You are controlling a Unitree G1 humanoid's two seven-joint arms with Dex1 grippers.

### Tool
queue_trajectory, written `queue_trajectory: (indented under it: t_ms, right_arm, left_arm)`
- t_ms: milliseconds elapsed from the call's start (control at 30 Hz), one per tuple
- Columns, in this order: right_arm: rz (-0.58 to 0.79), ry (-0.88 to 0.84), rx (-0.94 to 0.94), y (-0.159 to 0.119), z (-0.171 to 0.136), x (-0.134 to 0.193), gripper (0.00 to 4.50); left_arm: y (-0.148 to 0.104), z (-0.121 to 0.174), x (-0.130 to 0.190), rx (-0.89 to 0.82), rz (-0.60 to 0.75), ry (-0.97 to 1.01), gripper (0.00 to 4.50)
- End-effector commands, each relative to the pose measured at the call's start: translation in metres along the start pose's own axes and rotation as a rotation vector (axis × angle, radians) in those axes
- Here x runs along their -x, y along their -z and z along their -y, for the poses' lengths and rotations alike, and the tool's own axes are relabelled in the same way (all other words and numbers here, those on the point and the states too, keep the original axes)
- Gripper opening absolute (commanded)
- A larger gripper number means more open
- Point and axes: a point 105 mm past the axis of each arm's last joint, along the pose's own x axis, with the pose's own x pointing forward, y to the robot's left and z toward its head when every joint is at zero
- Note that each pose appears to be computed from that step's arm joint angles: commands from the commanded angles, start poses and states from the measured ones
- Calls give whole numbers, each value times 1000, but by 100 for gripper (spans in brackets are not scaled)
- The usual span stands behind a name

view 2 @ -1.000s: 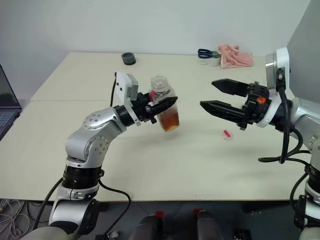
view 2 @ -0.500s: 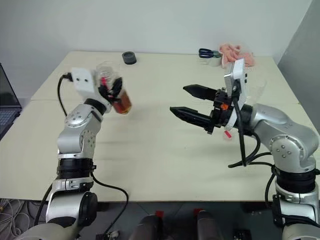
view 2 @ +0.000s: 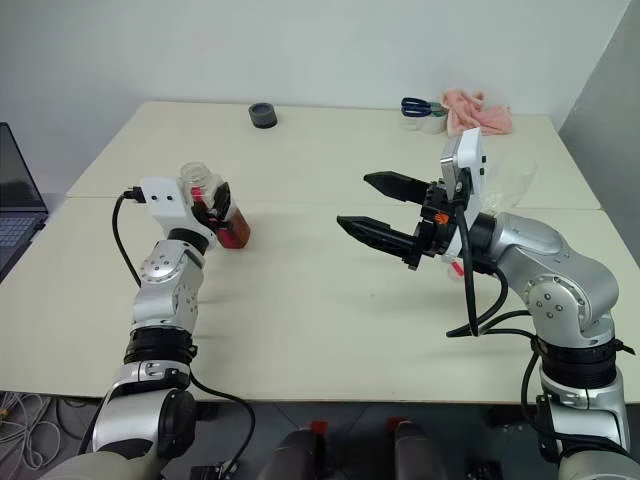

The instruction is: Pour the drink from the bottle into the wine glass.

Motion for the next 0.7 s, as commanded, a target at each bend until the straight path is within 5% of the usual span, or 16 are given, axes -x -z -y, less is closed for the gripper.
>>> queue_trajectory:
  t_ms: [33, 67, 367, 700]
  right_arm:
    - [22, 15, 56, -11, 0, 5, 447]
    - [20, 16, 58, -11, -1, 6, 447]
    - [-13, 59, 45, 1, 0, 16, 450]
    - [-120, 289, -71, 59, -5, 61, 450]
  left_arm:
    - [-12, 0, -4, -9, 56, 17, 198]
    - [-11, 0, -4, -8, 55, 18, 198]
    - [9, -4, 13, 3, -6, -11, 448]
    - [58, 2, 117, 12, -225, -48, 448]
